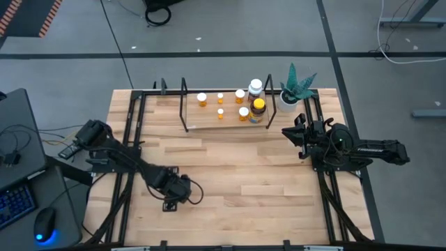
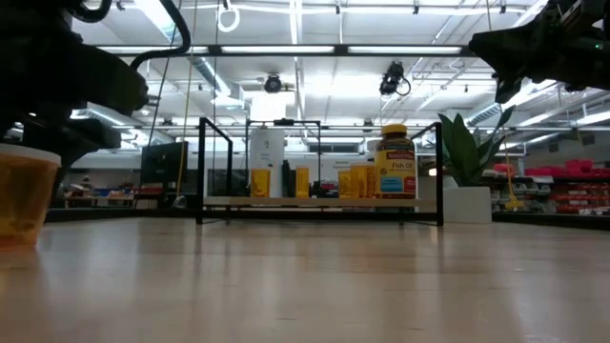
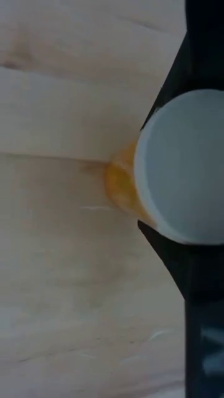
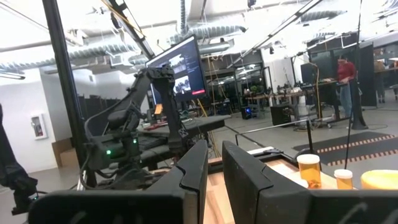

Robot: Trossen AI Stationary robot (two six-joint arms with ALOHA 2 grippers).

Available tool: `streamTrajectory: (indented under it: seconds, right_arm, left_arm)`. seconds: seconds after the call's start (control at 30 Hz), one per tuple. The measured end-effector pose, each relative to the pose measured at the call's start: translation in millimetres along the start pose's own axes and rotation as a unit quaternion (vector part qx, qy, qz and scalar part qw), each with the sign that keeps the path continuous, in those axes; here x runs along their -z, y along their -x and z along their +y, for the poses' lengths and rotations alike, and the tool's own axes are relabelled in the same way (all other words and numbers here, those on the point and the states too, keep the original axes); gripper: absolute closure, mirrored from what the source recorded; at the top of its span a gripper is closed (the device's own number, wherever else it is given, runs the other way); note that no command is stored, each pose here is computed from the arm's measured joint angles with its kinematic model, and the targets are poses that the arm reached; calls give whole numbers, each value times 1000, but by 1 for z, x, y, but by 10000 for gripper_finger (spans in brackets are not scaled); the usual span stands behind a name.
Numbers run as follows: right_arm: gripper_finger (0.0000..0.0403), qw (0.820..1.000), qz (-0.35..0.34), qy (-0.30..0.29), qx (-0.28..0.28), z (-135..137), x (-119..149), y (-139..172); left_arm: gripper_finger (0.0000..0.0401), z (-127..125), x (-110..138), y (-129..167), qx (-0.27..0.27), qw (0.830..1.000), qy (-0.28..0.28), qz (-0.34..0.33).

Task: Pick and place medicine bottles onto shelf by color
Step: Align the large orange bottle with the large orange bottle on the shelf

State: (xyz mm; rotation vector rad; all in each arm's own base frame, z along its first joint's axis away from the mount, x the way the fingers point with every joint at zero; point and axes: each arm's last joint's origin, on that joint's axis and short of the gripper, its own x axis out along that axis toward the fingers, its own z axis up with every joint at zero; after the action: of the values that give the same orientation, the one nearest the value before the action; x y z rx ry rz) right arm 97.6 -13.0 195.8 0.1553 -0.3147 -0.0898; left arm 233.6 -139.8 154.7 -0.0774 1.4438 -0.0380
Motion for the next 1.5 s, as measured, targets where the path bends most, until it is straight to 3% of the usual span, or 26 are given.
streamTrajectory:
  seconds: [0.17,0.3,0.5,0.77,1.1,1.27,1.5]
  right_arm:
    - [346,1000,0,0,0,0,0,0]
    - [346,1000,0,0,0,0,0,0]
    - [346,1000,0,0,0,0,0,0]
    - [346,1000,0,0,0,0,0,0]
    - [346,1000,0,0,0,0,0,0]
    - [346,1000,0,0,0,0,0,0]
    - [346,1000,0,0,0,0,0,0]
  left_arm:
    - [216,11,-6,1,-4,1000,22,1]
    - [205,22,-16,9,-17,1000,13,7]
    - [201,47,-44,36,-86,996,-29,-25]
    - [205,122,-86,75,-136,987,-50,-71]
    - [206,237,-90,97,-200,974,-2,-111]
    - [205,271,-98,98,-208,972,16,-105]
    - [206,290,-116,87,-154,987,4,-51]
